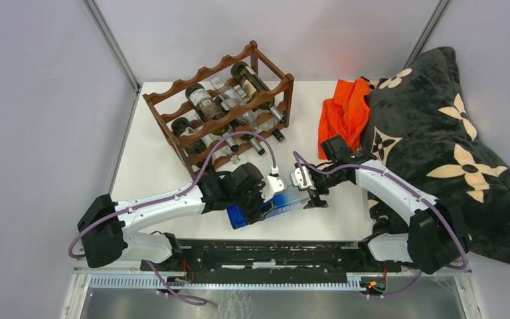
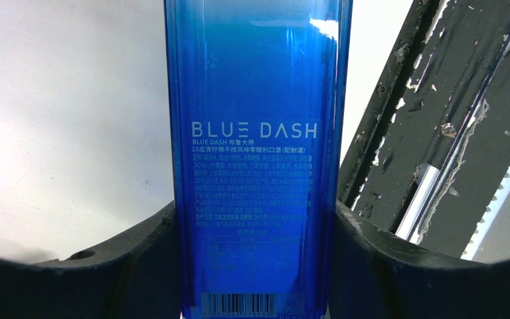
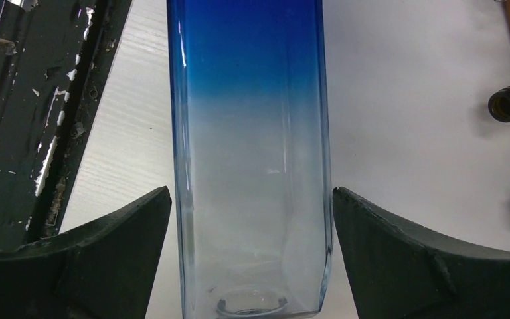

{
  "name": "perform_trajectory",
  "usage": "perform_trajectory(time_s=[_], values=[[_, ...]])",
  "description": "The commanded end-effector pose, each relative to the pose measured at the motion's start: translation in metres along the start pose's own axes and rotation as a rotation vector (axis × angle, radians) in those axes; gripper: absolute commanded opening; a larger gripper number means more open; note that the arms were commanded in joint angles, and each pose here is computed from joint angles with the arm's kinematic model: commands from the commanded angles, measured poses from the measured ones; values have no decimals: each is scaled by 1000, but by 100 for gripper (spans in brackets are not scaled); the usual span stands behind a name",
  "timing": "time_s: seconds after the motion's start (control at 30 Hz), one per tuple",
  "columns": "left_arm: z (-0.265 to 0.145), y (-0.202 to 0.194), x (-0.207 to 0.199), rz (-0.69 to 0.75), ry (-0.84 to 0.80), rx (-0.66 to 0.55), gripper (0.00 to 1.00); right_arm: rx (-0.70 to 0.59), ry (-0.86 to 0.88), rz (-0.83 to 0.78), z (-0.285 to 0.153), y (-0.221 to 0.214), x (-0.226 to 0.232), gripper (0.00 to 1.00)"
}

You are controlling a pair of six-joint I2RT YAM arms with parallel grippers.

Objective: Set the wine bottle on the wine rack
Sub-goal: Pick up the wine bottle from the center of the board.

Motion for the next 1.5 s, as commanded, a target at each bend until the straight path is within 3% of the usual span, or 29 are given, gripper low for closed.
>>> perform_trajectory(time_s=[0.0, 0.17, 0.33, 0.63, 0.97, 1.03, 1.1, 1.2, 1.27, 1.37, 1.47], values=[[-18, 57, 2, 100, -15, -240, 2, -13, -38, -34, -4, 12, -14, 95], [-19, 56, 2, 102, -12, -242, 2, -19, -18, -36, -4, 11, -9, 88], [-20, 54, 2, 105, -10, -238, 2, -8, 11, -34, -11, 17, -5, 93], [-26, 52, -1, 119, -23, -259, 2, -46, 75, 18, -6, 12, 9, 93], [-26, 53, -1, 122, -29, -269, 2, -44, 56, 64, 2, 4, 7, 83], [-26, 53, -2, 123, -31, -270, 2, -49, 55, 63, 2, 4, 7, 77], [-26, 53, -1, 123, -28, -268, 2, -60, 61, 59, 3, 5, 9, 63], [-26, 53, 0, 119, -14, -269, 2, -68, 64, 48, 2, 6, 10, 21], [-26, 54, 1, 112, -3, -273, 2, -70, 56, 44, 0, 8, 10, 3], [-26, 52, 4, 97, 23, -275, 5, -98, 40, 47, -5, 12, 11, 0], [-23, 49, 9, 55, 76, -267, 40, -142, 15, 61, -11, 17, 12, 0]])
Point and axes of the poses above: each gripper's point midway between its finger pads, its own z axis out along the fingers, its own x axis along the line the jaws close on, y = z × x, the point moved 7 cm from there along -z, back along the fingers, and after that the axes turned 1 degree about -z, right-handed, at the moved point
